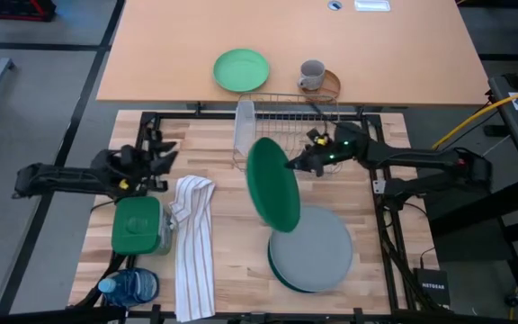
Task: Sort dishes
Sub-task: Put the dark green plate in the dish rack
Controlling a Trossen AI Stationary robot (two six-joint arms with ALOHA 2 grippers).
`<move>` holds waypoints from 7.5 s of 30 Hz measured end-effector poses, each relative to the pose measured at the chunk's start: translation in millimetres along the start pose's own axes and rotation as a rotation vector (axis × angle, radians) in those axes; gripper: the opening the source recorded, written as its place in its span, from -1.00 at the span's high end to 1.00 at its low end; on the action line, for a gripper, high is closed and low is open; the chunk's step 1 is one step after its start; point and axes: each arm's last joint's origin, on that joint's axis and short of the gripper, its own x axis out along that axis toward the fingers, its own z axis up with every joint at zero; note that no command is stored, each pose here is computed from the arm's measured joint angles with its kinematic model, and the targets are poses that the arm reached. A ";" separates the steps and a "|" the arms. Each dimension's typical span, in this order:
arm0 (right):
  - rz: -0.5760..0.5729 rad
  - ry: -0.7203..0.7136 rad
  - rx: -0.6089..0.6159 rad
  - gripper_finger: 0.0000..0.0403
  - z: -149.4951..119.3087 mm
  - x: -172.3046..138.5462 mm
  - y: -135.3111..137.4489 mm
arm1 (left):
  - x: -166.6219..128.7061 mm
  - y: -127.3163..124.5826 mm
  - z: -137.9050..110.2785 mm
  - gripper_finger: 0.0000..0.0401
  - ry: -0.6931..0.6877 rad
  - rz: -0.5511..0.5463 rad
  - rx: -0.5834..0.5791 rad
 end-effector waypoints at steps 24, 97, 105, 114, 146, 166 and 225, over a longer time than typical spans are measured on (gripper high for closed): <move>-0.060 0.386 0.618 0.94 -26.5 3.7 -20.5 | 112.3 -19.5 17.8 0.41 0.429 -0.379 0.135; -0.090 0.356 0.800 0.61 -23.9 4.2 -19.2 | 124.1 -43.1 -42.8 0.83 0.467 -0.801 0.296; -0.029 0.267 0.614 0.55 -11.1 0.8 -21.6 | 122.8 -40.9 -34.3 0.87 0.440 -0.793 0.320; -0.094 0.078 0.476 0.55 12.1 -18.0 -41.9 | 119.7 -39.4 -34.9 0.88 0.498 -0.770 0.315; 0.065 0.401 1.007 0.55 14.5 -36.0 -45.7 | 118.1 -33.5 -32.8 0.92 0.480 -0.752 0.539; 0.094 0.048 0.807 0.55 55.0 -95.1 -76.3 | 122.5 -23.1 -26.8 1.00 0.556 -0.506 0.559; 0.062 -0.266 -0.470 0.56 93.1 -178.7 -61.6 | 258.5 -61.7 -203.5 1.00 0.273 0.331 -0.890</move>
